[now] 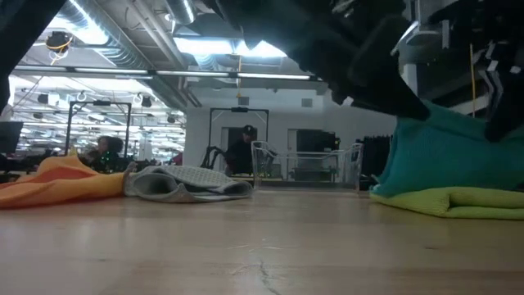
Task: Fold microfiber towels
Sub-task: Stack the blue microfiber towel on top of the green microfiber towel
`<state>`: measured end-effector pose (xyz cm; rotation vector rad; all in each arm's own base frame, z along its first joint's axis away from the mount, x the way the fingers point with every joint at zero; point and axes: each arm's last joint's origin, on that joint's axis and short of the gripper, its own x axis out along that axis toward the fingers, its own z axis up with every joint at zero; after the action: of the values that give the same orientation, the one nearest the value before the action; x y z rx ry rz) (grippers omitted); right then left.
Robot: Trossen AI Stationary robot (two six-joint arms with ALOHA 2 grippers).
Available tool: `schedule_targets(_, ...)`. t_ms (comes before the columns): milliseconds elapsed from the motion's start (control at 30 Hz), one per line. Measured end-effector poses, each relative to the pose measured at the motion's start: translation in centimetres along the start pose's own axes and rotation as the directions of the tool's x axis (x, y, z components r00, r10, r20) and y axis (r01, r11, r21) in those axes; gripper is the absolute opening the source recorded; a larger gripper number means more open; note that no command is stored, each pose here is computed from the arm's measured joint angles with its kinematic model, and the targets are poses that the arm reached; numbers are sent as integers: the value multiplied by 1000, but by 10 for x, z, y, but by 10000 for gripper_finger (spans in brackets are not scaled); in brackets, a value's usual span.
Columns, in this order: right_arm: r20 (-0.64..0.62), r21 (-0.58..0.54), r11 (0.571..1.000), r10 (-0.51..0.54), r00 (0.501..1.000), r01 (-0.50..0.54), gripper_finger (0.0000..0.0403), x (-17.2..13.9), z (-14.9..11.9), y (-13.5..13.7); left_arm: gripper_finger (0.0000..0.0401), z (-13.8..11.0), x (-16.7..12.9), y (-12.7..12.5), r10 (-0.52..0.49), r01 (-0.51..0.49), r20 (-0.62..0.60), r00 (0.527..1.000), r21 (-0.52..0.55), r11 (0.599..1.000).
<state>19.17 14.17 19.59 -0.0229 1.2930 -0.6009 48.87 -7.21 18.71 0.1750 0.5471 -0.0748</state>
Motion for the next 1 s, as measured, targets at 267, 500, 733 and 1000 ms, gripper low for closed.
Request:
schedule_targets(267,-25,43,990,137,990,-136,29,0,2,12,4,0,-1,-15,-68,67,-7,998,-63,996)
schedule_targets(500,-118,62,975,218,969,-212,85,-1,0,16,82,-6,3,-22,-155,150,-21,988,-149,977)
schedule_targets(733,-166,102,931,362,917,-350,126,-4,3,26,136,-7,2,-29,-199,189,-32,979,-195,962)
schedule_targets(1000,-206,119,892,451,868,-435,130,-7,3,33,139,-14,-1,-35,-228,197,-125,966,-219,956)
